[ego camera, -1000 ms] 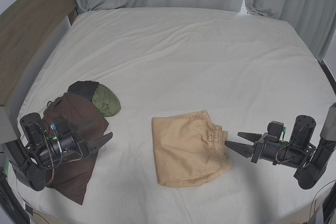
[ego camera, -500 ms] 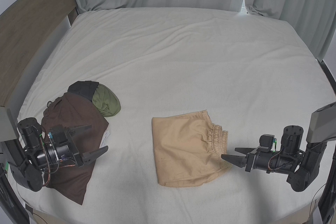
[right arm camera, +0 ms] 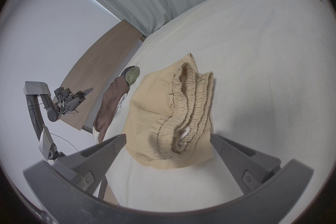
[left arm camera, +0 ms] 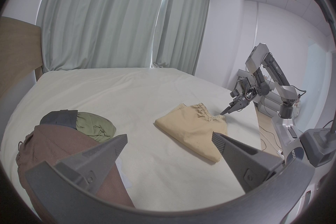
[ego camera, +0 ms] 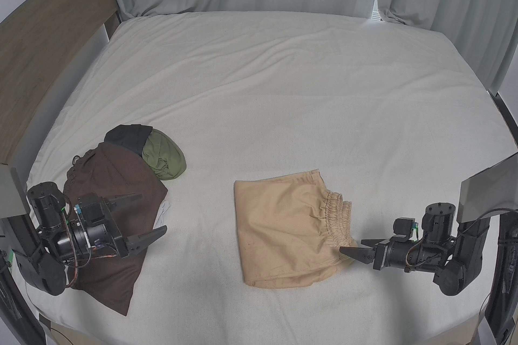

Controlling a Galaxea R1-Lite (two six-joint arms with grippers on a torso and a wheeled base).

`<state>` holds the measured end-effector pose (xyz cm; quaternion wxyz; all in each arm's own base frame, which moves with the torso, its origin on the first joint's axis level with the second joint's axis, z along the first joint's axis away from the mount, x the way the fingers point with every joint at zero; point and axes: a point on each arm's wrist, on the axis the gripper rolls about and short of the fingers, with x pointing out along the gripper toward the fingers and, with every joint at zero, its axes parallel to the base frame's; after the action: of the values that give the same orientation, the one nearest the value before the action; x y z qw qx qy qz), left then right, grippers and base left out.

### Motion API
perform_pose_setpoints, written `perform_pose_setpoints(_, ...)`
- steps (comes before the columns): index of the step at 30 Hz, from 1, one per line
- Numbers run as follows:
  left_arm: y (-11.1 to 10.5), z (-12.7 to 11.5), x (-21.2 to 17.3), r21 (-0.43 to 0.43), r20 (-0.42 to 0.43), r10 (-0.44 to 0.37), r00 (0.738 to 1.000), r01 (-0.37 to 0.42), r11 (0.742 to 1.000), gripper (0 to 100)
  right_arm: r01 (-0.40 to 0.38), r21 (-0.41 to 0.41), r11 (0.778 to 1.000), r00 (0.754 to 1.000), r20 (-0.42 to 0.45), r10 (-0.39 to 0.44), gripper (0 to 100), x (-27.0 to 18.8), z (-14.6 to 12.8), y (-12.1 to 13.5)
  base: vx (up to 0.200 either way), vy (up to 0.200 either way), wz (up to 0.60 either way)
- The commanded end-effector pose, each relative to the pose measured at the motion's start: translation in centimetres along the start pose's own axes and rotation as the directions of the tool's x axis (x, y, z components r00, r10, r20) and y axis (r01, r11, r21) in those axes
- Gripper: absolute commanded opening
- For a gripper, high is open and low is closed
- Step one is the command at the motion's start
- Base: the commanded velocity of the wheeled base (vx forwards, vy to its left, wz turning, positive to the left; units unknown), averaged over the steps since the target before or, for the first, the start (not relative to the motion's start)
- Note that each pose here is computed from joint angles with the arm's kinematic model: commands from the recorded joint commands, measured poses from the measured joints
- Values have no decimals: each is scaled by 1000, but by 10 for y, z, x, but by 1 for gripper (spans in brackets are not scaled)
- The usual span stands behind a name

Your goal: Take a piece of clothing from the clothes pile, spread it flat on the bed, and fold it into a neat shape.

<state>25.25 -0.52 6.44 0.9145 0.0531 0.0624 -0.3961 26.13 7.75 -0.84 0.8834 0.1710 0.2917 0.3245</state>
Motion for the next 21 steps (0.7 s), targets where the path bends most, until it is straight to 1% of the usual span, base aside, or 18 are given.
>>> perform_pose_setpoints(1,1,0,0,1,2,2,1000,-2,1000,100,14,22,1000,1000,-23,-13,100,8,-7,-9,0,0,0)
perform_pose_setpoints(11,1,4,-1,10,11,3,1000,-3,1000,100,19,43,999,999,-42,-17,100,24,-15,-21,0,0,0)
perform_pose_setpoints(16,0,4,-1,12,12,2,1000,-2,1000,100,14,56,998,999,-50,-12,100,29,-18,-22,0,0,0)
perform_pose_setpoints(17,0,4,-1,12,12,2,1000,-2,1000,100,12,69,998,998,-56,-8,100,33,-20,-23,0,0,0)
perform_pose_setpoints(21,0,4,-1,13,13,0,1000,0,1000,100,0,76,997,999,-50,4,100,40,-19,-22,0,0,0)
